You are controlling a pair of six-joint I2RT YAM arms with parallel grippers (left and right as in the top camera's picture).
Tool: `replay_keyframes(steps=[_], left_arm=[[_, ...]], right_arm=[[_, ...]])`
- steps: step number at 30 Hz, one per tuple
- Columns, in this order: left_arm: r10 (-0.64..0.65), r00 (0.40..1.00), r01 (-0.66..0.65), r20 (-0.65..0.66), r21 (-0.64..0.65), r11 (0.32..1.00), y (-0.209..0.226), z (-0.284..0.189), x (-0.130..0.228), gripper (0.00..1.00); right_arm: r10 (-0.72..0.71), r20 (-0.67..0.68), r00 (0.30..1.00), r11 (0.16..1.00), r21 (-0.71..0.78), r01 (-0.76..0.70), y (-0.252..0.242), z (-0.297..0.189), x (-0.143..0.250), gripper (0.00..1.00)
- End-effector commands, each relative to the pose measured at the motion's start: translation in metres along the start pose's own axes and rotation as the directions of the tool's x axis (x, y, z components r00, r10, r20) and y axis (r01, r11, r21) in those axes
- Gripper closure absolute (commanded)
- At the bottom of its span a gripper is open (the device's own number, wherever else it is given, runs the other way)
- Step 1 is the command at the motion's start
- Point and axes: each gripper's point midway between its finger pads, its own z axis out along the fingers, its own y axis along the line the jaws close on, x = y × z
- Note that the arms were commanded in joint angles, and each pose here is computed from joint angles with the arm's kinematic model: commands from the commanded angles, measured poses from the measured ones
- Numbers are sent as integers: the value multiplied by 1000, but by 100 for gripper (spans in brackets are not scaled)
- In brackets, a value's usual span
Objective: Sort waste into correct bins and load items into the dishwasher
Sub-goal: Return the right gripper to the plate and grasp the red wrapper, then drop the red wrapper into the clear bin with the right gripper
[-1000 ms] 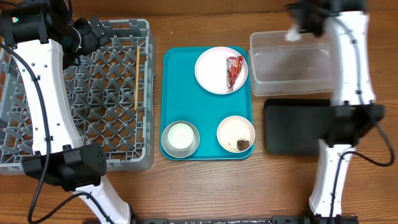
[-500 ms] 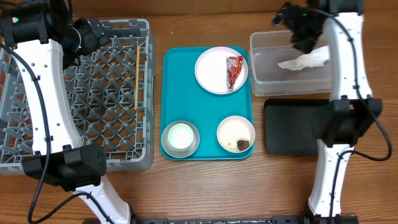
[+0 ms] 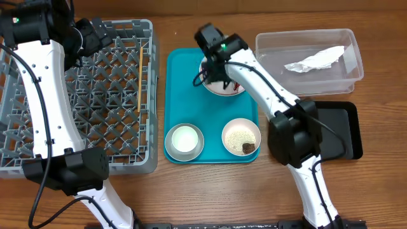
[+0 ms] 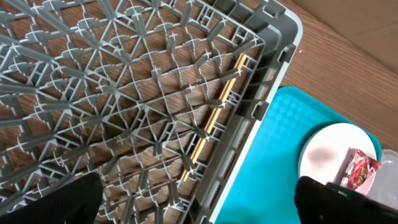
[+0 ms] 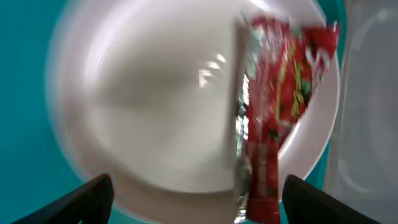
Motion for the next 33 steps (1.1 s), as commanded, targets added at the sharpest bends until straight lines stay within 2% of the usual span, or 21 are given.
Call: replay_keyframes(steps=[1,3,6,9,11,12,16,18,20,24,26,29,30,31,32,33], left_arm=[[-12,1000,12,6,9,1000,-2,-2,-1,0],[-12,1000,12,6,9,1000,-2,-2,-1,0],[-12,1000,12,6,9,1000,-2,-2,-1,0],[-12,1000,12,6,9,1000,-2,-2,-1,0],[-12,1000,12,6,9,1000,-2,-2,-1,0],[-12,1000,12,6,9,1000,-2,-2,-1,0],[-12,1000,12,6,9,1000,-2,-2,-1,0],[-12,1000,12,6,9,1000,-2,-2,-1,0],[-12,1000,12,6,9,1000,-2,-2,-1,0],[-12,1000,12,6,9,1000,-2,-2,-1,0],[-12,1000,12,6,9,1000,-2,-2,-1,0],[-12,1000,12,6,9,1000,-2,-2,-1,0],[-12,1000,12,6,9,1000,-2,-2,-1,0],[-12,1000,12,6,9,1000,-2,-2,-1,0],[-12,1000,12,6,9,1000,-2,-2,-1,0],[-12,1000,12,6,9,1000,-2,-2,-1,0]], right_arm=[[71,-9,997,996,56,-70,-27,20,3,15],[91,-15,996,994,62,-90,-37,30,3,21],[119,-50,992,993,-2,-120,-36,45,8,42],[123,-70,990,992,-15,-124,-35,54,15,57],[120,-83,989,992,-19,-122,-34,53,18,86],[118,-85,989,992,-25,-120,-32,48,17,96],[152,-33,988,987,-51,-153,-32,1,-10,96],[175,33,984,981,-86,-172,-37,-40,-35,96],[274,115,955,959,-101,-263,-58,-82,-62,96],[531,168,830,847,-122,-517,-127,-115,-89,96],[661,140,737,750,-104,-653,-164,-108,-87,96],[779,37,626,626,-91,-774,-207,-87,-76,96],[792,4,610,607,-96,-789,-214,-81,-73,91],[803,-22,596,591,-99,-800,-219,-75,-71,76],[810,-64,583,575,-110,-811,-224,-66,-68,9],[799,-79,597,587,-120,-801,-223,-63,-68,0]])
